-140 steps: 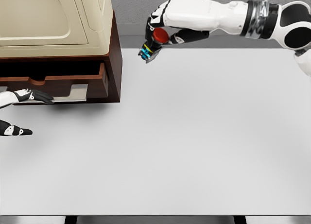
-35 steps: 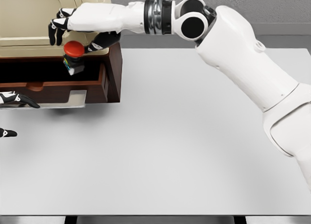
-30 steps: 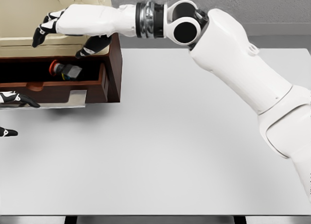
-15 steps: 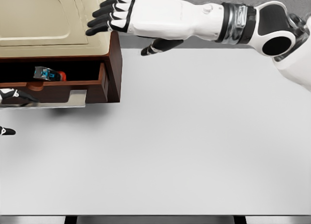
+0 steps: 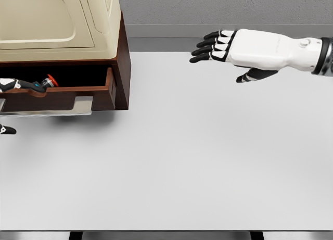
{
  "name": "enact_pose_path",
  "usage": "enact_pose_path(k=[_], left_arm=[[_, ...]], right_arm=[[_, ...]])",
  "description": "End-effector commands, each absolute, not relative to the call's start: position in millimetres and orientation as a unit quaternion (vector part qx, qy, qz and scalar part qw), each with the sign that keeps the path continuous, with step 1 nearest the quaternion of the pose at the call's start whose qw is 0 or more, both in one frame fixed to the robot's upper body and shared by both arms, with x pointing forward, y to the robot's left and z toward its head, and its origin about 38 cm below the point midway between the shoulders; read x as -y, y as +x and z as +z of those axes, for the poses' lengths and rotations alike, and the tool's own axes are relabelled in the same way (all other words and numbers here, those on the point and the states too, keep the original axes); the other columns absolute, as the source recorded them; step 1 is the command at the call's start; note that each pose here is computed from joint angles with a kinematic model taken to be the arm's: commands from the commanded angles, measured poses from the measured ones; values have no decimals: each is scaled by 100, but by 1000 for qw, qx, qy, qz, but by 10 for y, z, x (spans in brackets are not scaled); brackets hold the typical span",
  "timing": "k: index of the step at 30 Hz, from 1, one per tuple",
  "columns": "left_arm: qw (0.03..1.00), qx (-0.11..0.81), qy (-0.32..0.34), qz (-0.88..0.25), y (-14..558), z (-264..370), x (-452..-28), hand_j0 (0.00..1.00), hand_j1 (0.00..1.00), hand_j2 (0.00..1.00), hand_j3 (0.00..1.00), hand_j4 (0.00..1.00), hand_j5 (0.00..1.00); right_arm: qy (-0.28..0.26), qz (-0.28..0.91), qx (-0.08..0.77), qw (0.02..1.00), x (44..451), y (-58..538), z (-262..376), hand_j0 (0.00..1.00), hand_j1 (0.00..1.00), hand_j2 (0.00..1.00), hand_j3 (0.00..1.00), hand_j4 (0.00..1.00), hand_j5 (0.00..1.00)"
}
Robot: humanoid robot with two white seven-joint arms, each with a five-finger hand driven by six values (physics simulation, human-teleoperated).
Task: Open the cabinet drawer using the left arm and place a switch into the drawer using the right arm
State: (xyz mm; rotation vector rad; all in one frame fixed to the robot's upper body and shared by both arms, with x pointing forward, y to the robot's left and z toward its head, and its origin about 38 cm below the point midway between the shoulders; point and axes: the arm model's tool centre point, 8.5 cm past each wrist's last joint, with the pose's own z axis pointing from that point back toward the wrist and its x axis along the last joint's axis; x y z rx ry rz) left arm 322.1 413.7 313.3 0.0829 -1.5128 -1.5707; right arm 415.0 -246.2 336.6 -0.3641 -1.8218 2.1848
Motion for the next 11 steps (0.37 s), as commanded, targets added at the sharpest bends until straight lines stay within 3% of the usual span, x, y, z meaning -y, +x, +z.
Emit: enact_pose_path(k=[1, 6, 11], left_arm=[[448, 621, 38, -642, 3245, 3176, -4092, 92, 92, 92, 92, 92, 92], [384, 653, 50, -651, 3385, 3122, -3817, 100, 100, 100, 100, 100, 100], [362, 662, 58, -654, 3435, 3158, -3731, 100, 100, 100, 100, 100, 100]], right_arm=[[-126, 753, 630, 141, 2481, 4154, 3365, 100, 100, 100, 100, 100, 100], [-120, 755, 628, 148, 2493, 4148, 3290, 100, 100, 100, 100, 100, 100], [-122, 754, 628, 150, 2511, 4158, 3294, 100, 100, 100, 100, 100, 100]])
